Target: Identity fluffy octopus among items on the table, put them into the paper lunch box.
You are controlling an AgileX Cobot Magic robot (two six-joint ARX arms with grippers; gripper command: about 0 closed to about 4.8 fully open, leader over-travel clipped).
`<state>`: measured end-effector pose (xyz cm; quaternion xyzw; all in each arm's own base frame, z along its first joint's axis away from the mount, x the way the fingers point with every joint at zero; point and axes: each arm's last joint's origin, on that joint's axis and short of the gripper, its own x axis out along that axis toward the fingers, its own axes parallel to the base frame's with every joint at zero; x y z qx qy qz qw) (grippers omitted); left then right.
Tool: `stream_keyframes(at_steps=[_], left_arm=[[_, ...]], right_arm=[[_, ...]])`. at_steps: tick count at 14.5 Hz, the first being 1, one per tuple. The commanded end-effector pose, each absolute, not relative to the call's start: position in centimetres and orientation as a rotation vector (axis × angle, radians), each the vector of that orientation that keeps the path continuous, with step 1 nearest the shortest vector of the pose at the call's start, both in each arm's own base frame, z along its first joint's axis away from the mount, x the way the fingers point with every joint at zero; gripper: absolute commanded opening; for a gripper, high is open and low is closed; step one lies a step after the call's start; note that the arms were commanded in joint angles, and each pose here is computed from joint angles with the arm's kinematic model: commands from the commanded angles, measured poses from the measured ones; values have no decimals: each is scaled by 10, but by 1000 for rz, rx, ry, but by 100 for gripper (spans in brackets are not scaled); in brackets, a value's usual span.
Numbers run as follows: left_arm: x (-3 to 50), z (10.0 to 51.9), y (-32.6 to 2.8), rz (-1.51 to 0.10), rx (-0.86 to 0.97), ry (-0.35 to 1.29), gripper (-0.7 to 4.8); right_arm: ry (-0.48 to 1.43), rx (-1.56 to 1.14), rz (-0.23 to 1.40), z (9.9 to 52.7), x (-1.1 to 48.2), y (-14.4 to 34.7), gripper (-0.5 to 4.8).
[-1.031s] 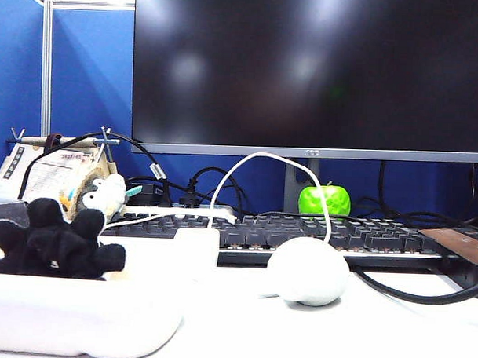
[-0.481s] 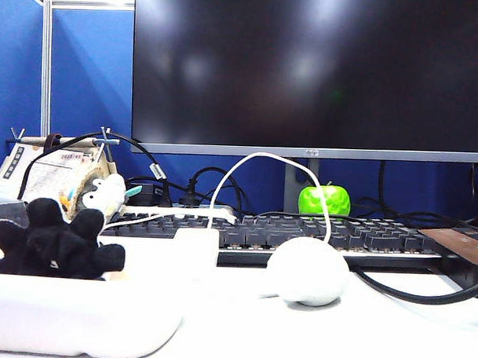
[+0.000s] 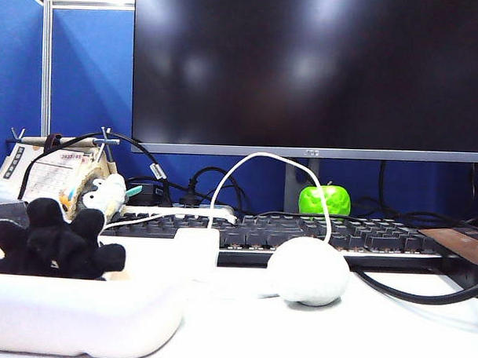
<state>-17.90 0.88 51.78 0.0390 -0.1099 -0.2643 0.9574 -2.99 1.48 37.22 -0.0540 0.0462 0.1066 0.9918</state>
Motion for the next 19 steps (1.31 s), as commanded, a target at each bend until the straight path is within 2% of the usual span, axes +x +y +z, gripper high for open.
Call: stream_keyframes(at_steps=[1, 8, 15, 19], left_arm=[[-179, 517, 8, -539, 74, -219, -4], [-179, 518, 8, -539, 76, -219, -4], [-179, 518, 8, -539, 76, -220, -4], [-179, 518, 8, -539, 76, -219, -4]], right_arm=[[112, -101, 215, 364, -17, 13, -6], [-11, -130, 210, 333, 38, 4, -6], [165, -83, 220, 269, 72, -1, -6], [194, -53, 229, 265, 70, 0, -6]])
